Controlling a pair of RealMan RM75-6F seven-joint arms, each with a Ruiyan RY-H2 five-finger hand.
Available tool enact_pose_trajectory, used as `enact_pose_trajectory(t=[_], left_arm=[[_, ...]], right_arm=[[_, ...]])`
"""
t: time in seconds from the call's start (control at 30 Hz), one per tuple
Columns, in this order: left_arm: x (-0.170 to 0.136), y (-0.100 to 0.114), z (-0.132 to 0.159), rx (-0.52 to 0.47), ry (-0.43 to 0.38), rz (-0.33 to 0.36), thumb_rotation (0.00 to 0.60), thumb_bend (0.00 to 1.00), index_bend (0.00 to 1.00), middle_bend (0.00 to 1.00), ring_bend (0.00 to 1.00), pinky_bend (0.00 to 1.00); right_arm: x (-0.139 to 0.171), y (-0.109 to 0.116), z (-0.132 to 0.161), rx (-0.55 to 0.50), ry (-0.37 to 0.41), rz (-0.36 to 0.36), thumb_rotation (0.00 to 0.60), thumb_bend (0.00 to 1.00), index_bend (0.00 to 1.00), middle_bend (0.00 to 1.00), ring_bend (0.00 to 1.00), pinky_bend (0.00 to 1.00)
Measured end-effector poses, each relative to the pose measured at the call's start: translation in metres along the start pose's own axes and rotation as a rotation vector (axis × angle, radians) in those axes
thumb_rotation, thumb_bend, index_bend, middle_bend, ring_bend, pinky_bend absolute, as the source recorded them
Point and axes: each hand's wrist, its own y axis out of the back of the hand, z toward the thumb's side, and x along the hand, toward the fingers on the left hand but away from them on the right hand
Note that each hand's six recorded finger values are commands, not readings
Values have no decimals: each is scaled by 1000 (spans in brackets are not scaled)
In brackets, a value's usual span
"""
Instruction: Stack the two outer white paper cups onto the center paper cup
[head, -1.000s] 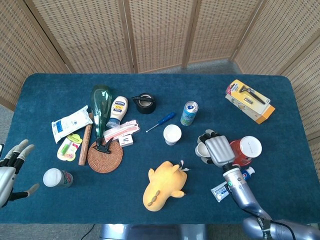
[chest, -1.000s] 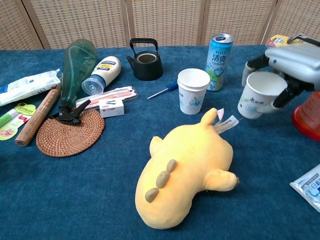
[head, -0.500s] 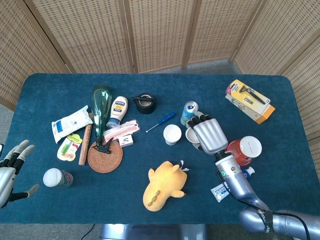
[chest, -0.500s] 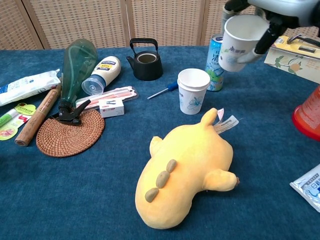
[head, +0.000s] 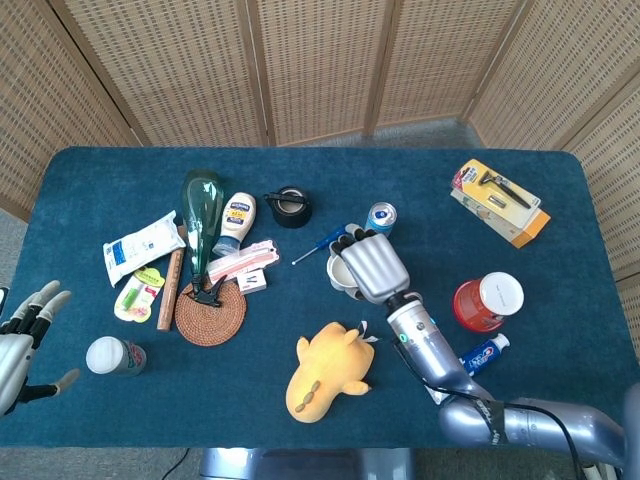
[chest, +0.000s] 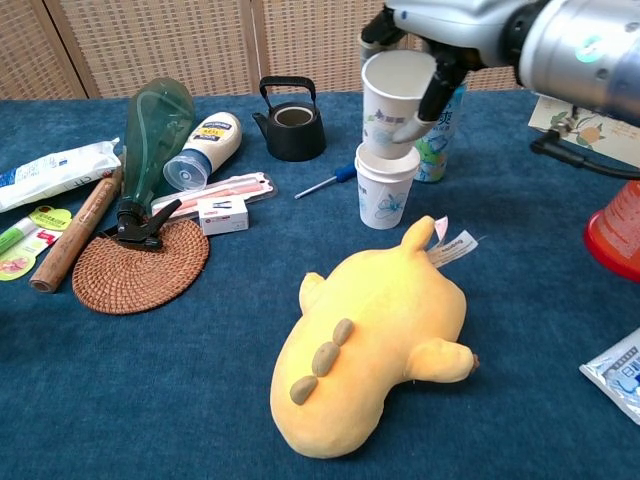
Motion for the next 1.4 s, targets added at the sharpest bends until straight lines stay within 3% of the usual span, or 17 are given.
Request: enact_pose_trajectory(t=[0.3,0.87,1.1,1.27,1.4], left_arm=[[2,0,-2,7,7,3,600,250,34,0,0,277],[3,1,-3,3,11,3,600,250,35,0,0,278],[2,-1,-2,2,9,-3,600,250,34,0,0,278],[3,-1,-2,-1,9,-4,600,250,34,0,0,278],[3,0,-3,-3,10,0,600,250,34,0,0,278]], right_arm=[[-23,-4,7,50,2,6,600,221,400,455,226,469],[-18,-20,-14,57,-41,48,600,198,391,453,226,469],[-16,-28,-15,66,-44,74,600,118,248,404,225,469],[-14,-30,-13,60,-41,70,600,45,129,285,201,469],[-13,-26,-10,48,-32,61,600,34,105,227,180,470]])
